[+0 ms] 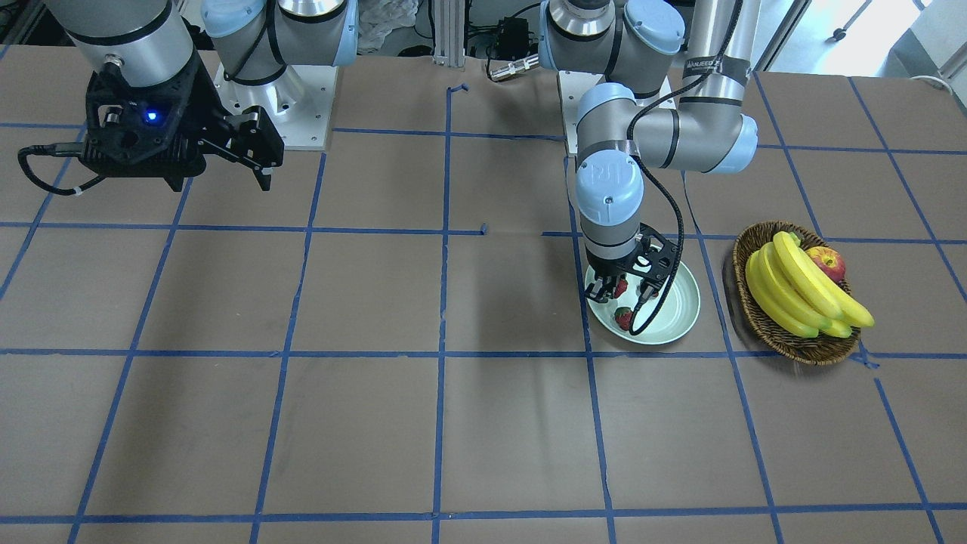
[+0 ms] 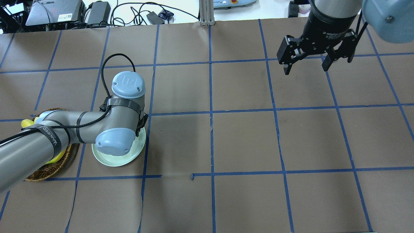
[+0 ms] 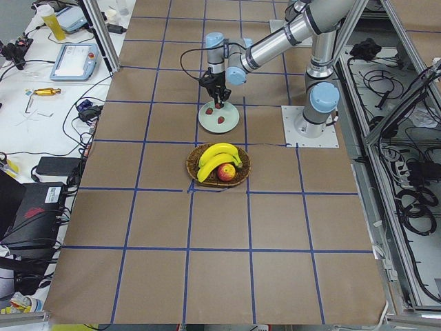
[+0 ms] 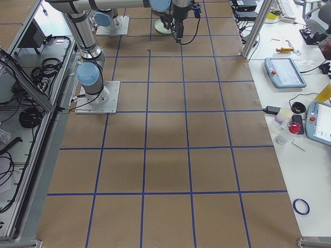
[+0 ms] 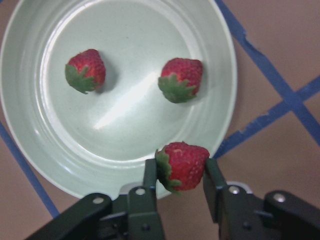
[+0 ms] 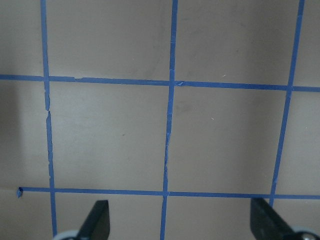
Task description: Collect all strawberries into plate
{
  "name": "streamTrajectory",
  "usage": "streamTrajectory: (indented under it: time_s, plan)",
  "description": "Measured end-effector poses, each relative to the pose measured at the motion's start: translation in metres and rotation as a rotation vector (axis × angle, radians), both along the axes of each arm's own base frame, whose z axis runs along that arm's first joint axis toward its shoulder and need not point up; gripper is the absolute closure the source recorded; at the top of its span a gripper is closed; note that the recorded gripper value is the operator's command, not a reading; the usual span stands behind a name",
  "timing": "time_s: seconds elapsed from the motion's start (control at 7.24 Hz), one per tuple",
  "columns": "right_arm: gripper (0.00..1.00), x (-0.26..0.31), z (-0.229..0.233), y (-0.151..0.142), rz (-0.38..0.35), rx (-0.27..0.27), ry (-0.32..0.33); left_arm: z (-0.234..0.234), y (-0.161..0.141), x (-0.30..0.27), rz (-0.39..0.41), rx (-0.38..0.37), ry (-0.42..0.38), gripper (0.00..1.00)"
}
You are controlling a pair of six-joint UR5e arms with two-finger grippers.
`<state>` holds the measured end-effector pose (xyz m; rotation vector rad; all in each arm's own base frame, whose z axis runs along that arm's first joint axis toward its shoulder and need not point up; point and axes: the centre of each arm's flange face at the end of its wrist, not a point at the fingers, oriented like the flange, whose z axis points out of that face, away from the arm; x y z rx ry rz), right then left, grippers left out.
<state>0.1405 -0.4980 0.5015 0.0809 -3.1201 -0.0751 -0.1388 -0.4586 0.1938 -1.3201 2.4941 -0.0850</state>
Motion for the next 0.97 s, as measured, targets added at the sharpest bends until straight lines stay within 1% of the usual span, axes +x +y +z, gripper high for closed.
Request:
streamTrajectory:
  time_s: [0.14,0.28,0.41,0.69,0.83,0.97]
  plan:
    - [0.0,0.0,0.0,0.0,0.0,0.0,0.0,0.001,0.0,0.001,0.001,-0.001,0.003,0.0]
    - [0.0,0.0,0.0,0.0,0.0,0.0,0.0,0.009,-0.004,-0.003,-0.003,-0.02,0.009,0.0]
    - [0.0,0.0,0.0,0.0,0.0,0.0,0.0,0.029,-0.015,-0.016,-0.02,-0.056,0.033,0.0]
    - [0.0,0.0,-0.001,0.0,0.0,0.001,0.0,0.097,-0.045,-0.063,-0.094,-0.079,0.099,0.0]
    - [0.0,0.0,-0.001,0.0,0.0,0.002,0.0,0.146,-0.06,-0.08,-0.133,-0.098,0.132,0.0]
    - [0.0,0.0,-0.001,0.0,0.001,0.003,0.0,0.191,-0.069,-0.086,-0.179,-0.103,0.175,0.0]
